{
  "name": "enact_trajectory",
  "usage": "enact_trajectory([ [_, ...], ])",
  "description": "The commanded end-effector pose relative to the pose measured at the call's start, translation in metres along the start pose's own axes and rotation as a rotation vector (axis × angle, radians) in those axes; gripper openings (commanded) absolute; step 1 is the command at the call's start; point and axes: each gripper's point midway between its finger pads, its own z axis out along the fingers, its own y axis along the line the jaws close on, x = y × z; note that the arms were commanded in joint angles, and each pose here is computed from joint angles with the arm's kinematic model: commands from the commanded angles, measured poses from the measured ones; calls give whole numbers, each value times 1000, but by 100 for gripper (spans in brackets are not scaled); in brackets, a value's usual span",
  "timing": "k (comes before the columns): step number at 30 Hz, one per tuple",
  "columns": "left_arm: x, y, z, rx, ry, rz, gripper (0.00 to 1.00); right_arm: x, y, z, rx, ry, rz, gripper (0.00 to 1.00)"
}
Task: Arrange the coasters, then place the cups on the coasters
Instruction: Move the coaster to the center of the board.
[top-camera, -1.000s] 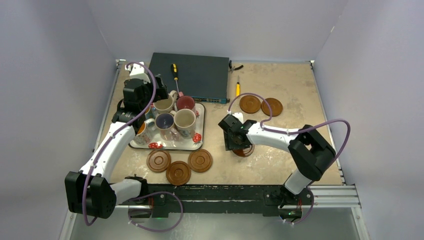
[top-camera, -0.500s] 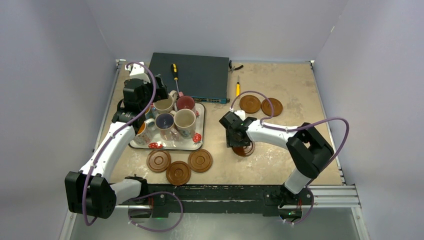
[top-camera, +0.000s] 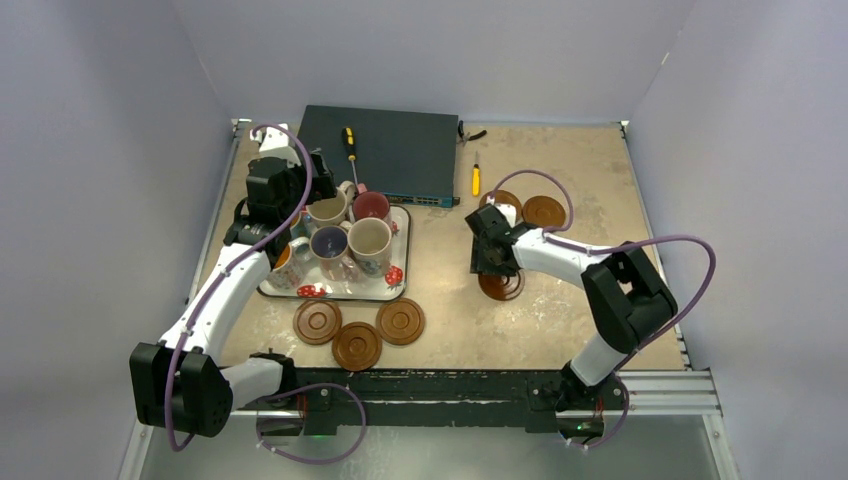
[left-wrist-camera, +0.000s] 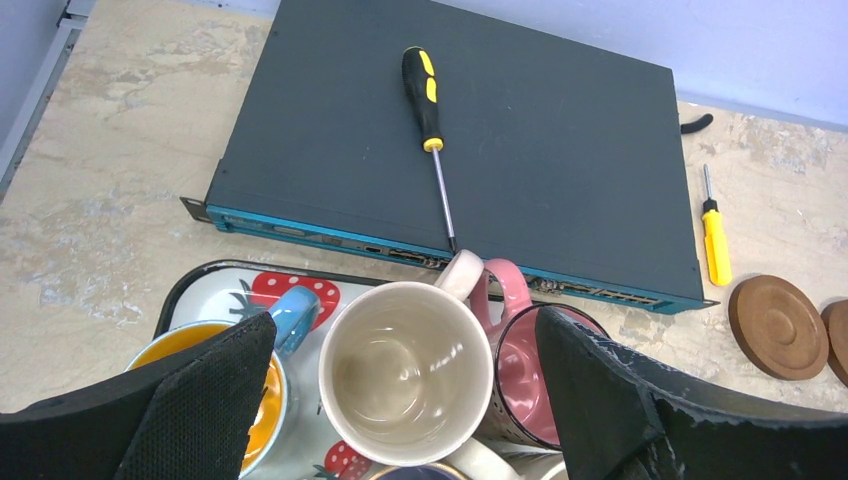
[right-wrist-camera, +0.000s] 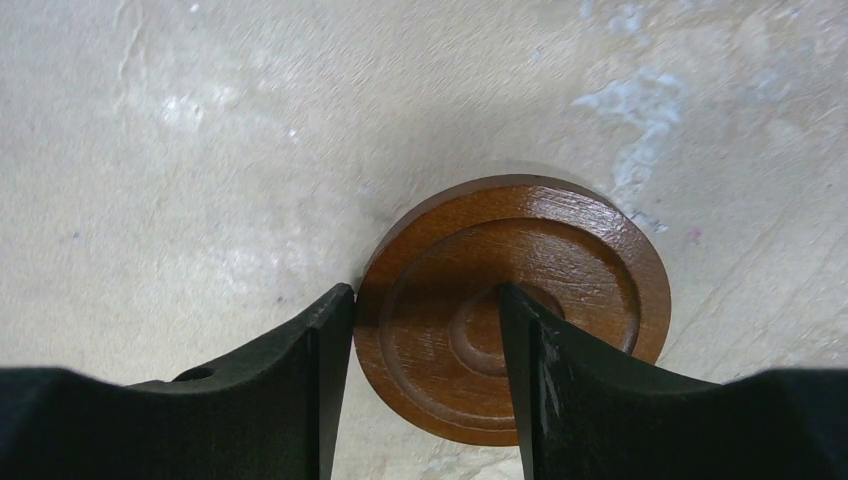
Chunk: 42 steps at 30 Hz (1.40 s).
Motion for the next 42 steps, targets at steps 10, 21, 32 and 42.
enact_trajectory([
  [10, -7, -3, 3, -2, -26, -12, 96, -22, -47, 35, 82, -6, 52, 56],
  [21, -5, -1, 4, -9, -21, -9, 96, -45, -57, 50, 92, -39, 86, 55],
  [32, -5, -1, 5, -10, -18, -5, 96, -61, -63, 58, 92, -59, 90, 54],
  [42, -5, -1, 5, -11, -18, -5, 96, -71, -68, 60, 99, -76, 96, 54],
])
